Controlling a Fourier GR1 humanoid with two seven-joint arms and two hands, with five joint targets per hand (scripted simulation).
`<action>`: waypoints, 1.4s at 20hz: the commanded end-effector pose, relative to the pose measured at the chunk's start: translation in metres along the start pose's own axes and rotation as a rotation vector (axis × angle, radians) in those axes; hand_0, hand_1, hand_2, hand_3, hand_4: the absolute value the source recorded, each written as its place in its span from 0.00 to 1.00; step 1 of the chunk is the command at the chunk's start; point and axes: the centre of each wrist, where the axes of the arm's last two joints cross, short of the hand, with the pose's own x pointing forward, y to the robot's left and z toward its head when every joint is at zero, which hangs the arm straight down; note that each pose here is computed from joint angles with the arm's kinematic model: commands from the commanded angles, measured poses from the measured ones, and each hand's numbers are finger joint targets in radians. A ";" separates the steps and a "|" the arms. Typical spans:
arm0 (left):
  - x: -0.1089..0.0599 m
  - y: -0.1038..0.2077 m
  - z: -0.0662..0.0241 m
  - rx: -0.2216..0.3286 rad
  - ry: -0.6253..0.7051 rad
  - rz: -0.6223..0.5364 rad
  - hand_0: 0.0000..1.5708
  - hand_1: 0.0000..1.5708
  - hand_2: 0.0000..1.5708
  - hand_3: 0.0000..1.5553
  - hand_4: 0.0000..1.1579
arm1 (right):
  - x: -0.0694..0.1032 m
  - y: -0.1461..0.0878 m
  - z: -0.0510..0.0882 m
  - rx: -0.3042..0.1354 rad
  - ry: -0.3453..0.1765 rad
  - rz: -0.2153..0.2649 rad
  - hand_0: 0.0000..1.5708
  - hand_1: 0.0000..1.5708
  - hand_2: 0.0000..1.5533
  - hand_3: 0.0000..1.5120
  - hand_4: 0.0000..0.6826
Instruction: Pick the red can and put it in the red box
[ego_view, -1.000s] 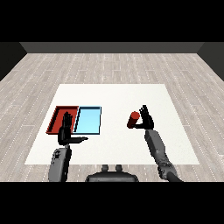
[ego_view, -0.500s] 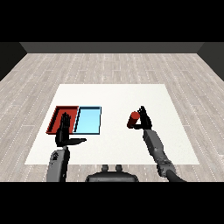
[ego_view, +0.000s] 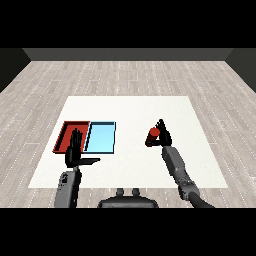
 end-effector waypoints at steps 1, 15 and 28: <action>-0.016 -0.004 -0.0013 -0.006 -0.008 0.006 0.00 0.00 0.00 0.00 0.00 | 0.000 -0.025 0.006 -0.010 0.014 -0.010 0.00 0.00 0.00 0.00 0.00; 0.002 -0.006 -0.0037 0.009 -0.004 0.001 0.00 0.00 0.00 0.00 0.00 | 0.004 0.000 -0.018 0.013 0.023 0.017 0.00 0.00 0.00 0.00 0.00; 0.016 0.000 -0.0045 0.009 -0.006 -0.012 0.00 0.00 0.00 0.00 0.00 | -0.010 0.027 -0.017 -0.051 0.061 0.095 0.94 0.94 0.95 0.95 0.97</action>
